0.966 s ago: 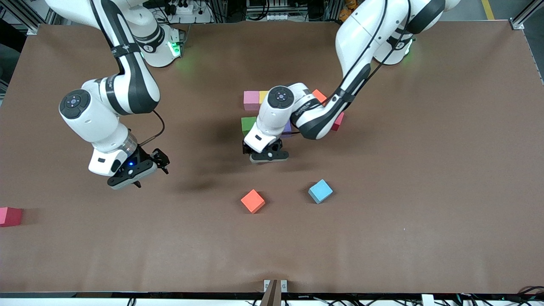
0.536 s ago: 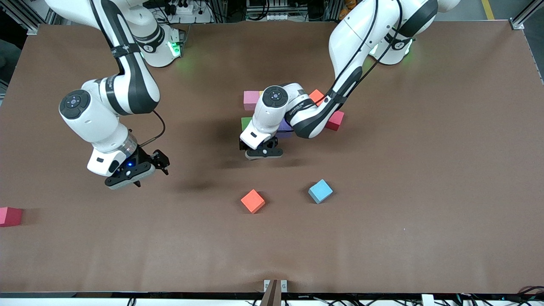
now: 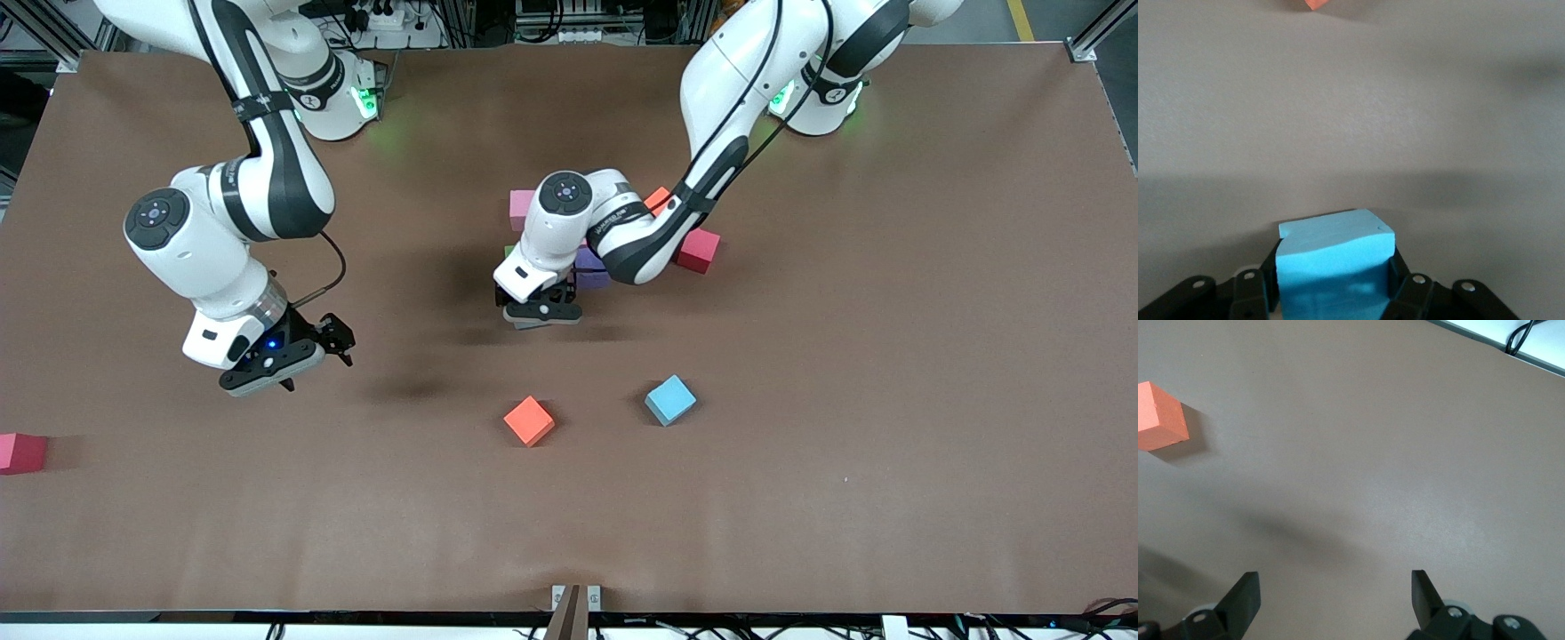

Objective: Form number 2 with 11 blocks
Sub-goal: 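Lower the light blue cube into the cluster and open the left gripper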

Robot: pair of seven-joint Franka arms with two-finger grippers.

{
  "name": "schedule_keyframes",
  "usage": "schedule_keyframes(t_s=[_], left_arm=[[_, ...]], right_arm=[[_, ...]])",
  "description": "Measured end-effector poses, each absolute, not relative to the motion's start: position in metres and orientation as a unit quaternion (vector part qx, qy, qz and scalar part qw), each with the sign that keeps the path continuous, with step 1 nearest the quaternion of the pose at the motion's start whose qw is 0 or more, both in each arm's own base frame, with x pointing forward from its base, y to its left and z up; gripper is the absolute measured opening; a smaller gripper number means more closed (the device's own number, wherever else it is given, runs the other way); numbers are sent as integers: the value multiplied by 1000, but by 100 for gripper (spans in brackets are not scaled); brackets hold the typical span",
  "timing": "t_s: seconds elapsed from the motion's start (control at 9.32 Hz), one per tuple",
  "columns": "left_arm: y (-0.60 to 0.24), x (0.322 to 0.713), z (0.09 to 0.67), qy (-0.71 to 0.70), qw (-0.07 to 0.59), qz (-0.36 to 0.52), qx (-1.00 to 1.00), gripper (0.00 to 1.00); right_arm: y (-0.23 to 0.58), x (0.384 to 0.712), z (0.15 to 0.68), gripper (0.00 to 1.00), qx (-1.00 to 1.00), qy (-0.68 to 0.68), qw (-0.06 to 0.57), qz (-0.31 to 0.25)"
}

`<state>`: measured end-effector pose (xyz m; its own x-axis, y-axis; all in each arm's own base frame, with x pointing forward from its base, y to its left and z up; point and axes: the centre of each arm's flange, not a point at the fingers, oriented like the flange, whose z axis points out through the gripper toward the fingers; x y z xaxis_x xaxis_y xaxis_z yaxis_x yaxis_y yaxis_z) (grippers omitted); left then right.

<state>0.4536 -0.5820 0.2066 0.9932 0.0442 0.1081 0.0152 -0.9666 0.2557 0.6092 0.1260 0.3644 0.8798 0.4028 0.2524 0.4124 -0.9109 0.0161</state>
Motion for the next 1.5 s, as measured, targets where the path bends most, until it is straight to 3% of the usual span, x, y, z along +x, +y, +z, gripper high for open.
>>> schedule_keyframes(t_s=[1.5], left_arm=[[-592, 434, 194, -1, 124, 49, 991, 61]], right_arm=[[123, 610, 363, 100, -970, -208, 18, -125]])
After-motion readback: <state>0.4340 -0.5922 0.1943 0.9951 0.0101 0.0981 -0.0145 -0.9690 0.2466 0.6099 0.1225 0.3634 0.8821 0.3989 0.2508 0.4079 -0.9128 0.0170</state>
